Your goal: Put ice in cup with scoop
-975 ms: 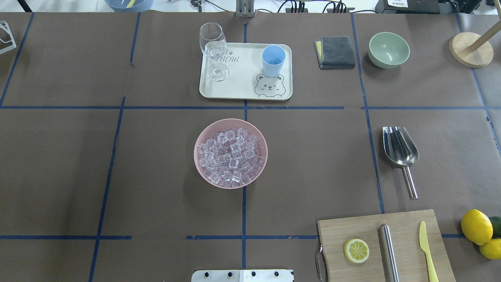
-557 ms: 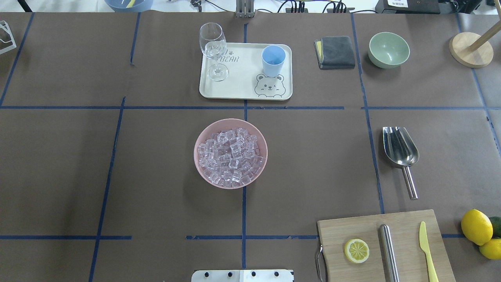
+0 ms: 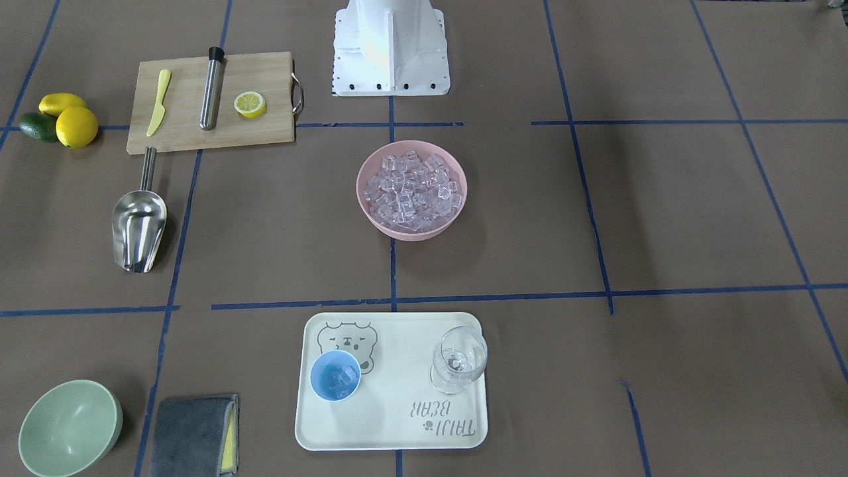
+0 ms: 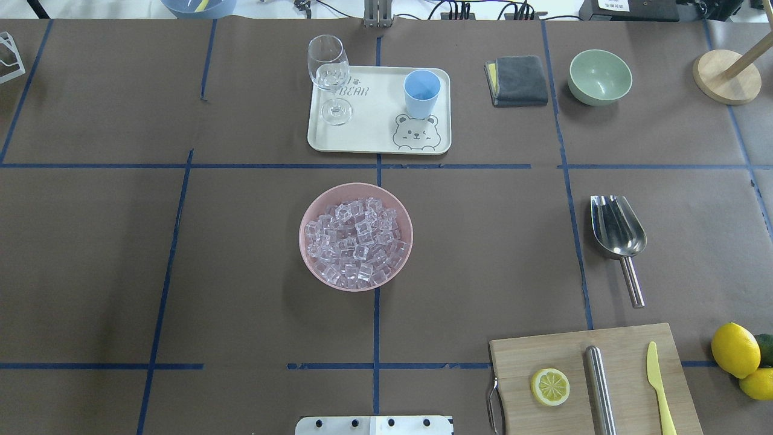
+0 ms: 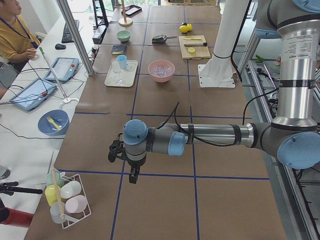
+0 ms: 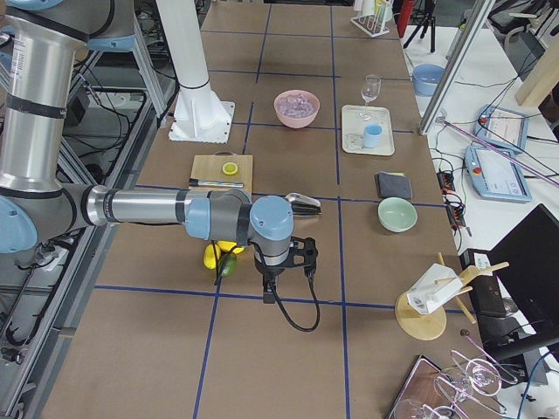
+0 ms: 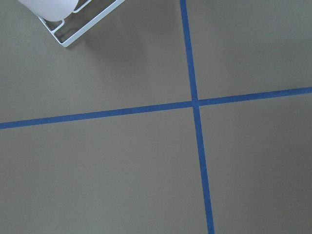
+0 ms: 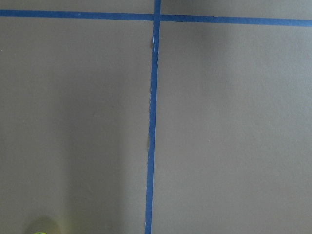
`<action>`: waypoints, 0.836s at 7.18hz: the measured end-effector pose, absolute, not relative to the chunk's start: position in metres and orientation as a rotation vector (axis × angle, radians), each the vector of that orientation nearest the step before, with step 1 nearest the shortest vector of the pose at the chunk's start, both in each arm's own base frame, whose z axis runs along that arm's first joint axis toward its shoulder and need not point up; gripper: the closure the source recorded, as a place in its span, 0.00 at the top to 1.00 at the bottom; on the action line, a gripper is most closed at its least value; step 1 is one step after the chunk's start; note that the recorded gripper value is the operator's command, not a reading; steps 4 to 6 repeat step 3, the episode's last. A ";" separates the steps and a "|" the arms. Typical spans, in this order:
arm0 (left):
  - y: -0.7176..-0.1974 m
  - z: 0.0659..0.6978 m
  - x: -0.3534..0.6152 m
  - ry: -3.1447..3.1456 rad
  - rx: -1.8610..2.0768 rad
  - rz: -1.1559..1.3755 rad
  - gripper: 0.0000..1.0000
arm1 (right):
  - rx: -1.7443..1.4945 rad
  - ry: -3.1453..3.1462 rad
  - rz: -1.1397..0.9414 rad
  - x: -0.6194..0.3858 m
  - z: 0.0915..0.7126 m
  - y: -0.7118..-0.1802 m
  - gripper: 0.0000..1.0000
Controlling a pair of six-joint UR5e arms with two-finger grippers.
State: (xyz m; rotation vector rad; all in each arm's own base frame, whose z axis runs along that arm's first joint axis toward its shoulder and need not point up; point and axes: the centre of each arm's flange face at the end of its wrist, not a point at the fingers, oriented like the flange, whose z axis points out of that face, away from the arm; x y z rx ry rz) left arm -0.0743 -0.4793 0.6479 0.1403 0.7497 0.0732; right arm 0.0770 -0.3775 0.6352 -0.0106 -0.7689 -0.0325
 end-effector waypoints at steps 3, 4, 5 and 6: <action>-0.479 0.647 -0.074 0.751 0.143 0.076 1.00 | -0.013 -0.770 -0.025 0.077 0.635 -0.377 1.00; -0.479 0.647 -0.074 0.751 0.143 0.076 1.00 | -0.013 -0.770 -0.025 0.077 0.635 -0.377 1.00; -0.479 0.647 -0.074 0.751 0.143 0.076 1.00 | -0.013 -0.770 -0.025 0.077 0.635 -0.377 1.00; -0.479 0.647 -0.074 0.751 0.143 0.076 1.00 | -0.013 -0.770 -0.025 0.077 0.635 -0.377 1.00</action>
